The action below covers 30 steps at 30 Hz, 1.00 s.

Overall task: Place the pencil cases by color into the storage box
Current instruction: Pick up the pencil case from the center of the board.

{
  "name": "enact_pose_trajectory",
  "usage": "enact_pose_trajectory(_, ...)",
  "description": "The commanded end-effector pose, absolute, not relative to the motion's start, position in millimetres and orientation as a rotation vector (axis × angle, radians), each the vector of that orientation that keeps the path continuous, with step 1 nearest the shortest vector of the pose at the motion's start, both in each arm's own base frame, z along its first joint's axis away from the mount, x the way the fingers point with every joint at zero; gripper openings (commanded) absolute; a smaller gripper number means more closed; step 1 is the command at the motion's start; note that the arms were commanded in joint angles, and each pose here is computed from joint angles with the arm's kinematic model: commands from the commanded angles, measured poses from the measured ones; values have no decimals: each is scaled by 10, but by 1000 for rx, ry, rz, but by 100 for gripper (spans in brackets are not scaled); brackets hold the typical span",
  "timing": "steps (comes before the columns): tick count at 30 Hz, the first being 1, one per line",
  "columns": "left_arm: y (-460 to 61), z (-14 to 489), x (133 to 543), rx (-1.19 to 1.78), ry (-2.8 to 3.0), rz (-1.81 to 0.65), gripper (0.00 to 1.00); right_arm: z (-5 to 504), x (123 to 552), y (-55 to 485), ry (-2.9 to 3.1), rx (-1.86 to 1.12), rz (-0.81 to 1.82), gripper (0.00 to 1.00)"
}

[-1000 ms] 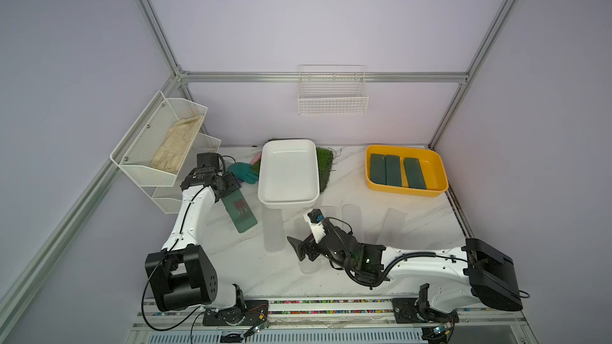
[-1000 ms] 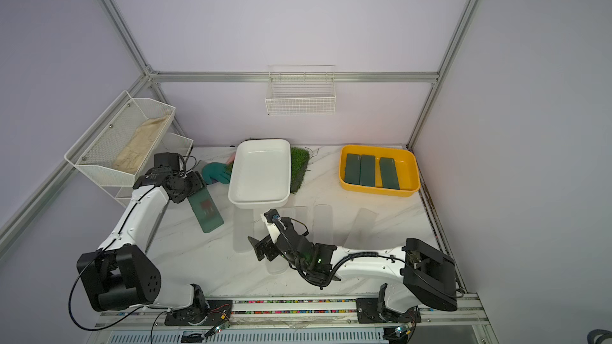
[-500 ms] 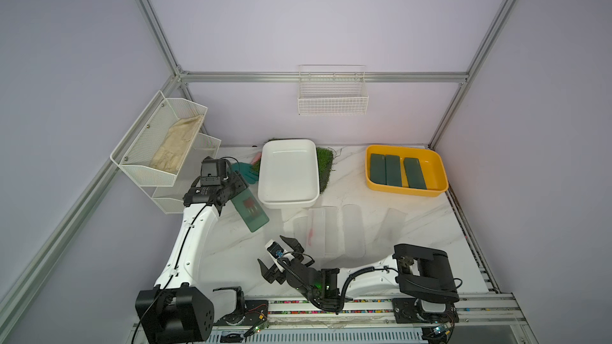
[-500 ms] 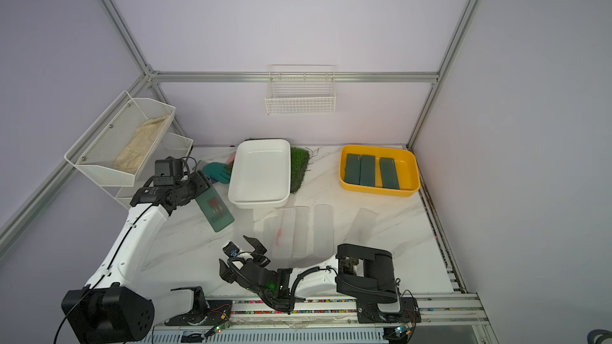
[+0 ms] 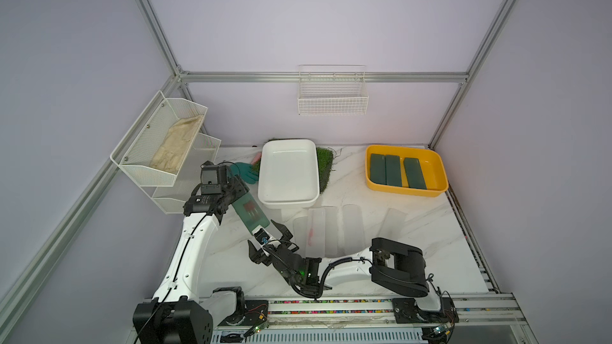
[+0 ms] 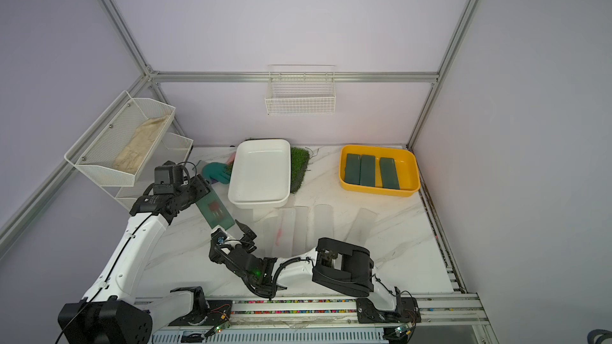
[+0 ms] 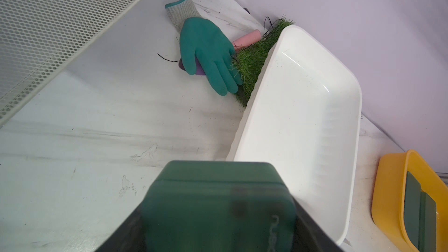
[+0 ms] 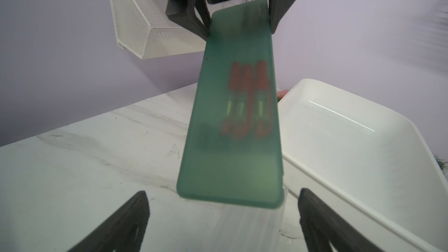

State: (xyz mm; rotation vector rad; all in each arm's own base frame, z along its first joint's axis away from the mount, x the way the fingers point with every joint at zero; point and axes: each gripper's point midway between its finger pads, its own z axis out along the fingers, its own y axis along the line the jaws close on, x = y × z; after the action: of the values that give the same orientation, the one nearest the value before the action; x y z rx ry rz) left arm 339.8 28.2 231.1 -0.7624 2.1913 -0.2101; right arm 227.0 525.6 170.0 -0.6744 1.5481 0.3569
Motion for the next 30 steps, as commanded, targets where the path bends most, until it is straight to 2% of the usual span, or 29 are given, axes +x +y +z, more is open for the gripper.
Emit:
enact_pose_trajectory(1, 288, 2400, 3399, -725, 2137, -204, 63, 1685, 2403, 5292, 1546, -690, 339, 97)
enact_pose_trajectory(9, 260, 2381, 3400, -716, 2140, -215, 63, 1567, 2502, 5448, 1559, -722, 308, 97)
enact_pose_trajectory(26, 245, 2274, 3347, -709, 2162, -209, 64, 1653, 2727, 5469, 1548, -663, 279, 97)
enact_pose_trajectory(30, 237, 2262, 3334, -710, 2160, -214, 64, 1645, 2745, 5531, 1552, -675, 280, 89)
